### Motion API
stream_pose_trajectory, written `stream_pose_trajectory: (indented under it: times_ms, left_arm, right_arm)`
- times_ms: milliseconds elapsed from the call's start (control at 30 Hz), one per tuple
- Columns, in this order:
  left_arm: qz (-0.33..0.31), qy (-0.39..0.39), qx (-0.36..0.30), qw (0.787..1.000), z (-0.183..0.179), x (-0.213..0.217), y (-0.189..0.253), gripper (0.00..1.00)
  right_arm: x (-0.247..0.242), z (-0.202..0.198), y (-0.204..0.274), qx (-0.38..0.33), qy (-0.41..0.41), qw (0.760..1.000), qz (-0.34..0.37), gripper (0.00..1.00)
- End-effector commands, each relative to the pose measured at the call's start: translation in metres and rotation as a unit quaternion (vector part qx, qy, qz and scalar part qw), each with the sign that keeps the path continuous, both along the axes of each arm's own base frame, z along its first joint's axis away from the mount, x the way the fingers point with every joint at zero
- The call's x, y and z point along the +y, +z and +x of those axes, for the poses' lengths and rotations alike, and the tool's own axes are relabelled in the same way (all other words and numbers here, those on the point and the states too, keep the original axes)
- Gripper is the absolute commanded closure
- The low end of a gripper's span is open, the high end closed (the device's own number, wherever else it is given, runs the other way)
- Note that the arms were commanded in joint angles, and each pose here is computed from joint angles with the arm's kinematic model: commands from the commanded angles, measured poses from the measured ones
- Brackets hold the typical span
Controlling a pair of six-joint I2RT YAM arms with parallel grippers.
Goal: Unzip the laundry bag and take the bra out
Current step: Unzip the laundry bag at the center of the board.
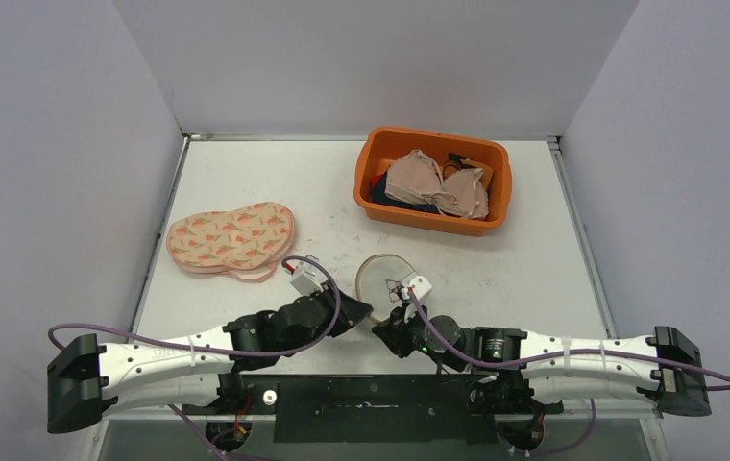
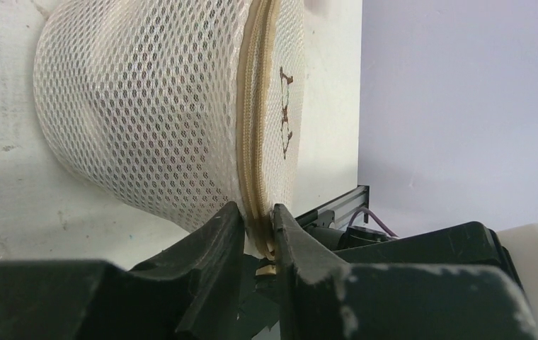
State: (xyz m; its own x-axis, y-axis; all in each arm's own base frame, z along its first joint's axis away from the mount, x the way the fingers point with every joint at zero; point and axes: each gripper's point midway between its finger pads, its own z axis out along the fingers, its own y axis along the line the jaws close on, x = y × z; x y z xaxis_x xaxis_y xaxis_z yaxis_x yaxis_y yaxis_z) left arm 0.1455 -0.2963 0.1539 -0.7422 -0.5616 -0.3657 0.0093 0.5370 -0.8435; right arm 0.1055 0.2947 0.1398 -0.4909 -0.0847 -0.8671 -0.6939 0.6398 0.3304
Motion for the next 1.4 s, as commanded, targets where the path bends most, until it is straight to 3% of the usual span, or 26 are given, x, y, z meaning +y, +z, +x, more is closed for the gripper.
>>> stream_pose_trajectory:
  times_ms: [0, 167, 767, 1100, 1167, 1367]
  left_arm:
    - [-0.038, 0.02, -0.016, 0.999, 0.011, -0.005, 0.027, 0.83]
    - [-0.035, 0.03, -0.011, 0.999, 0.015, 0.0, 0.022, 1.0]
    - [-0.04, 0.049, 0.003, 0.998, 0.023, 0.021, 0.01, 1.0]
    - [-0.044, 0.036, 0.004, 0.998, 0.032, 0.019, 0.008, 0.99]
    - [-0.041, 0.027, 0.005, 0.999, 0.034, 0.017, 0.01, 0.86]
    - [-0.04, 0.007, 0.001, 0.999, 0.026, 0.021, 0.021, 0.23]
  right_arm:
    - [0.01, 0.0, 0.034, -0.015, 0.007, 0.999, 0.05, 0.95]
    - [0.004, 0.002, 0.034, -0.016, -0.002, 0.999, 0.046, 0.95]
    - [-0.041, 0.02, 0.018, -0.017, -0.093, 0.995, 0.019, 0.95]
    - [-0.038, 0.017, 0.025, -0.016, -0.08, 0.996, 0.029, 0.95]
    - [-0.035, 0.016, 0.029, -0.017, -0.075, 0.996, 0.033, 0.95]
    - [-0.026, 0.013, 0.038, -0.019, -0.059, 0.997, 0.038, 0.95]
